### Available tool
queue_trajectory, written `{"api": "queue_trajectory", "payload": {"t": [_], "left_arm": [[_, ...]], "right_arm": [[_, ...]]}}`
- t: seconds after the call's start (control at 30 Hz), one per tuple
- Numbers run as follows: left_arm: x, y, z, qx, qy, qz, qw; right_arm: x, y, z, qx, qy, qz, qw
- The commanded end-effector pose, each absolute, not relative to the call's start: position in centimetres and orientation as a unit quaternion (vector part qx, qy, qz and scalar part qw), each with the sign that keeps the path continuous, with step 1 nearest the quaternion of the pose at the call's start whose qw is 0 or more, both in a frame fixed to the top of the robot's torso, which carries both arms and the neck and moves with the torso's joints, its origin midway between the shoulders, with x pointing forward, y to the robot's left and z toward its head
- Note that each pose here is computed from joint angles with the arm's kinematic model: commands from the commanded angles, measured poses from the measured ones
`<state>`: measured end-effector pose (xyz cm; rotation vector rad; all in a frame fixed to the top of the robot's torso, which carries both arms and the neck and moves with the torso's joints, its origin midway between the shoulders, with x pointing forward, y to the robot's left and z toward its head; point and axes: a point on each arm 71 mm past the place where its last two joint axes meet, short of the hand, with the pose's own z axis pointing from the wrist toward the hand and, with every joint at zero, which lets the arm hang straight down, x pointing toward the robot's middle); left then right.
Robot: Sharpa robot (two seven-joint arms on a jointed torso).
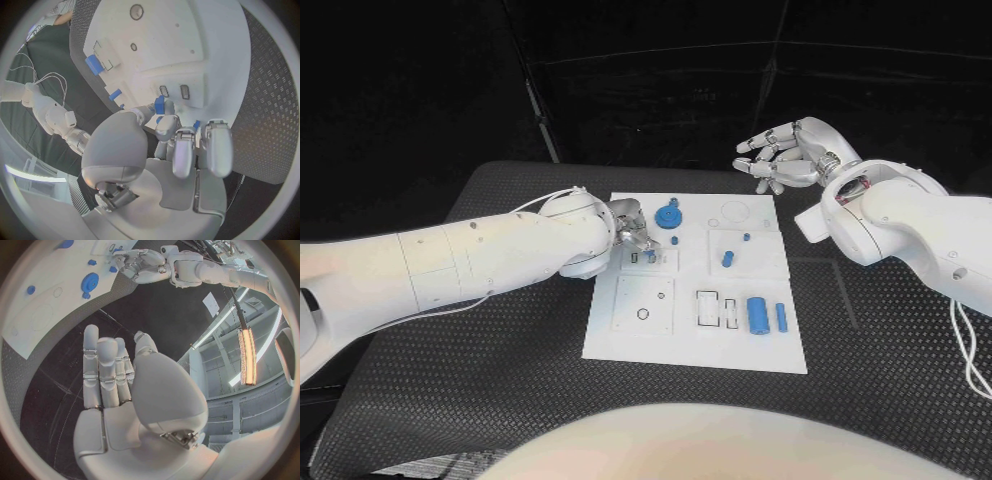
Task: Assemble the parts on the task board
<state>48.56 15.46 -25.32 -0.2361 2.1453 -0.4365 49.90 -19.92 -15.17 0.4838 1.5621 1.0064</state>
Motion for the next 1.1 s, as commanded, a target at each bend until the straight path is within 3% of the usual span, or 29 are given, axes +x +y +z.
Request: {"api": "queue_trajectory", "payload": {"t": [0.03,1.1], "left_arm": [[48.65,15.39,-25.37,-0.094,0.869,-0.174,0.453],[48.39,14.98,-26.30,-0.072,0.889,-0.164,0.421]], "right_arm": [[49.90,-19.76,-15.02,0.200,0.665,0.434,0.574],[50.02,-19.49,-15.18,0.199,0.668,0.435,0.570]]}}
